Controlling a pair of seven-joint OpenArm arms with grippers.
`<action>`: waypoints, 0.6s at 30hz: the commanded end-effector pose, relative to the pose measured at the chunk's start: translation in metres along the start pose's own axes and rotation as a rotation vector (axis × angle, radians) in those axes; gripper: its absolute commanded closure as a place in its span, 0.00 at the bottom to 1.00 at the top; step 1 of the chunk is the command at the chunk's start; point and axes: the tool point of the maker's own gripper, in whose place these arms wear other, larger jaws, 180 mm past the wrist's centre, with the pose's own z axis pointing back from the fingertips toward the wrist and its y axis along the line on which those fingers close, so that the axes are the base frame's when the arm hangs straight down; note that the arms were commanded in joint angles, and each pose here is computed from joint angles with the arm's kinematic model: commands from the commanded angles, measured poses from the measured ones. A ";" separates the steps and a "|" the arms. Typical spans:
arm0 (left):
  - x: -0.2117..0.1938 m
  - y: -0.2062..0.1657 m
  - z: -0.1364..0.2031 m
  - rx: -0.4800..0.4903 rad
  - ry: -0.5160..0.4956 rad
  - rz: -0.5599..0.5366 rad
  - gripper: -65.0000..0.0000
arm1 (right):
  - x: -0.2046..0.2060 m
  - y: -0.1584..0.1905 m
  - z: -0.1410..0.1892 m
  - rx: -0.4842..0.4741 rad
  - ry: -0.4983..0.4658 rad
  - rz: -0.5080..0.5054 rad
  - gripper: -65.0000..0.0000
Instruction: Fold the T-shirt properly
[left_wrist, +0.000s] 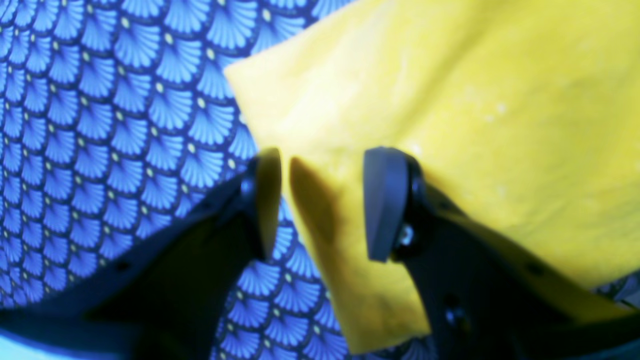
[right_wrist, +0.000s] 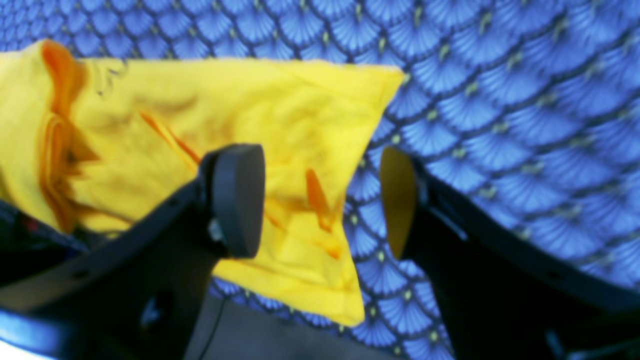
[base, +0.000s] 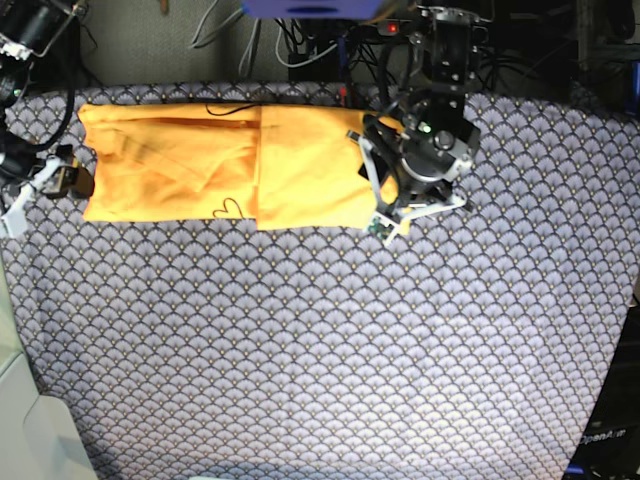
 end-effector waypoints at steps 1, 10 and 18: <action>0.011 0.004 0.004 0.012 -0.037 0.003 0.59 | 0.010 -0.007 0.003 -0.004 -0.037 -0.003 0.42; 0.011 0.003 0.004 0.012 -0.035 0.003 0.60 | 0.003 -0.006 -0.008 0.023 -0.034 -0.024 0.42; 0.011 0.004 0.004 0.013 -0.037 0.004 0.60 | -0.019 0.005 -0.017 0.052 -0.010 -0.064 0.42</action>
